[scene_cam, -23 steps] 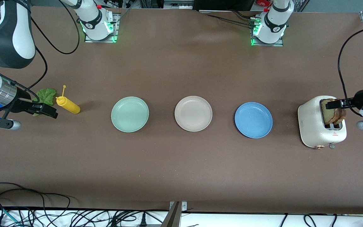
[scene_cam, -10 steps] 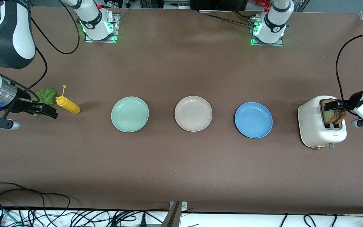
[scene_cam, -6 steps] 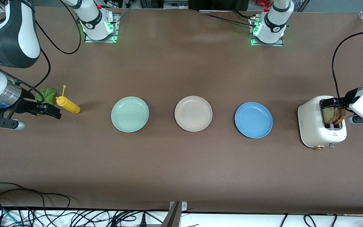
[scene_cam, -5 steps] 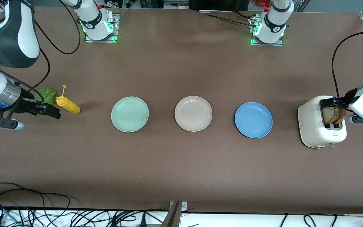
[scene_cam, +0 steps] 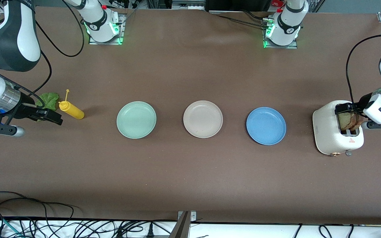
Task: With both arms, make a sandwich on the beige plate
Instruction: 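Close the left gripper on the outer bread slice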
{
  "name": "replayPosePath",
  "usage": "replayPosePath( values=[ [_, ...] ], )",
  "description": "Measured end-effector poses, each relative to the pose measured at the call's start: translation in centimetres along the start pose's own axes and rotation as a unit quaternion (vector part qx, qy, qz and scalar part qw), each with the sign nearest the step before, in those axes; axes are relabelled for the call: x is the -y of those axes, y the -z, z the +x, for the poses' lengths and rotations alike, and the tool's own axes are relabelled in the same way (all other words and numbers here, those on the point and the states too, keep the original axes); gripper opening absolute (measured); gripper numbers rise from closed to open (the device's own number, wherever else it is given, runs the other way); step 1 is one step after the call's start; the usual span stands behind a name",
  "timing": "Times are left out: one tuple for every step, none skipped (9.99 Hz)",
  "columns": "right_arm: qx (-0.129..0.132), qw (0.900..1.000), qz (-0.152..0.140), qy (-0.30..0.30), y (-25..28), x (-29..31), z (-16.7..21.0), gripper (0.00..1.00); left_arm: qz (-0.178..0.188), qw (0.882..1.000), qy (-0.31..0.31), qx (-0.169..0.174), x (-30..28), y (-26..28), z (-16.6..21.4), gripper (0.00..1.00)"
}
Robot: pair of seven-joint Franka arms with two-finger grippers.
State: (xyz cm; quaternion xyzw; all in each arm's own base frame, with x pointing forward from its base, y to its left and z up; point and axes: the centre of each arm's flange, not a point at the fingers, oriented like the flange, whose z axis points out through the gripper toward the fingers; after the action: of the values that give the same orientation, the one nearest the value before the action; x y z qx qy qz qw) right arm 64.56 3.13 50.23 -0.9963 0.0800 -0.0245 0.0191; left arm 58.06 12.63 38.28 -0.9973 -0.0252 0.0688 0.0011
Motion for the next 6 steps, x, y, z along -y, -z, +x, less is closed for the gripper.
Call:
replayPosePath(
  values=[
    [0.000,1.000,0.000,0.000,0.00,0.04,-0.01,1.00,0.000,1.000,0.000,0.000,0.03,-0.07,-0.01,0.99],
    [0.000,1.000,0.000,0.001,0.00,0.10,-0.02,1.00,0.000,1.000,0.000,-0.002,0.04,-0.06,0.01,0.96],
    [0.000,1.000,0.000,0.001,0.00,0.11,-0.02,1.00,0.000,1.000,0.001,-0.003,0.05,-0.06,0.03,0.93],
    [0.000,1.000,0.000,0.001,0.03,0.09,-0.02,1.00,0.000,1.000,0.001,-0.003,0.06,-0.09,0.03,0.89],
    [-0.001,1.000,0.000,0.000,0.06,0.03,-0.01,1.00,0.000,1.000,0.002,-0.004,0.06,-0.10,0.04,0.87],
    [-0.001,1.000,0.000,-0.001,0.10,-0.10,0.01,1.00,0.001,1.000,0.002,-0.004,0.06,-0.09,0.05,0.87]
  ],
)
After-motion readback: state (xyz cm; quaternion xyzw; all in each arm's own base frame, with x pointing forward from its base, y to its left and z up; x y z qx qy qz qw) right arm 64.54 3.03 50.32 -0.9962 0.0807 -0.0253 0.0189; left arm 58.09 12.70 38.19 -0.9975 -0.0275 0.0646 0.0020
